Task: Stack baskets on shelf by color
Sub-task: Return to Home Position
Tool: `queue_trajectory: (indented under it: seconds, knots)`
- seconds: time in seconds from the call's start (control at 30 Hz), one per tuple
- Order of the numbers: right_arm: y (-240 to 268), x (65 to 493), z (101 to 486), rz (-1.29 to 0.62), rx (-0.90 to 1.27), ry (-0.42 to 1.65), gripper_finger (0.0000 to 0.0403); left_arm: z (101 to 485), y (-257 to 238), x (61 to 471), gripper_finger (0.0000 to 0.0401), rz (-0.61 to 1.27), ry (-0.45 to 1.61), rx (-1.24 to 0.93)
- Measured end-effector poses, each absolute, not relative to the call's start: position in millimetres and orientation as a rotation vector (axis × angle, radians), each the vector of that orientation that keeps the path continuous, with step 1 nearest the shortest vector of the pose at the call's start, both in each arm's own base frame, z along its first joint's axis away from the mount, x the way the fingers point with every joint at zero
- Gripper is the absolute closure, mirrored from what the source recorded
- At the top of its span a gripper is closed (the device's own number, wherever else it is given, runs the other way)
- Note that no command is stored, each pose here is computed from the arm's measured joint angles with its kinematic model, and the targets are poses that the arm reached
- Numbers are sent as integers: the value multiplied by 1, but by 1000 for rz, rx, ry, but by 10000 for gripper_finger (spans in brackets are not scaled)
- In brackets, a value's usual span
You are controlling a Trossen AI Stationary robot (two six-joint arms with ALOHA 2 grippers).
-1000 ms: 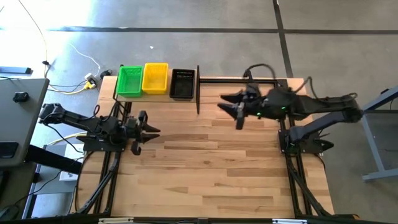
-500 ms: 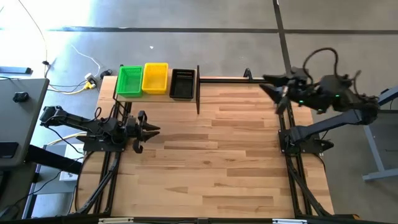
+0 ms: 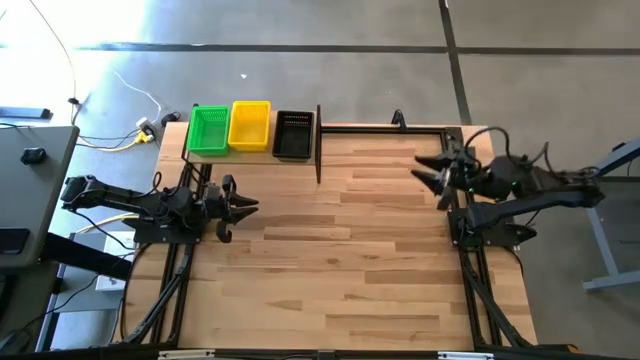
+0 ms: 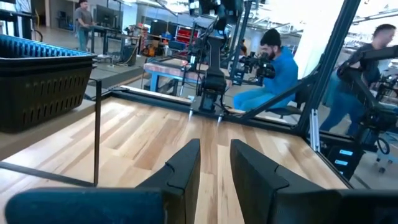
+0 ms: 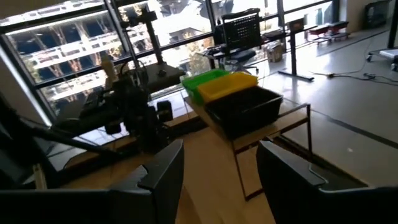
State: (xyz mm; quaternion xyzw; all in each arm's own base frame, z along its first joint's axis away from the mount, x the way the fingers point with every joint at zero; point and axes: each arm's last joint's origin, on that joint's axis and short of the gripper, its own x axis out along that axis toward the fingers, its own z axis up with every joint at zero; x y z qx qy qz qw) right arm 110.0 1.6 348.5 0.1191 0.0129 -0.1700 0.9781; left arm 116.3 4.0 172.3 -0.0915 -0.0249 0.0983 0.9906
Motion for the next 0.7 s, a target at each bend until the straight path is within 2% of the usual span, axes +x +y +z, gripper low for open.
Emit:
queue_trajectory:
  seconds: [0.4, 0.7]
  knots:
    - [3, 109, 245, -279, 270, 17, 218, 172, 4, 116, 323, 197, -47, -183]
    - [3, 102, 204, -237, 273, 19, 218, 172, 4, 116, 323, 197, -48, -183]
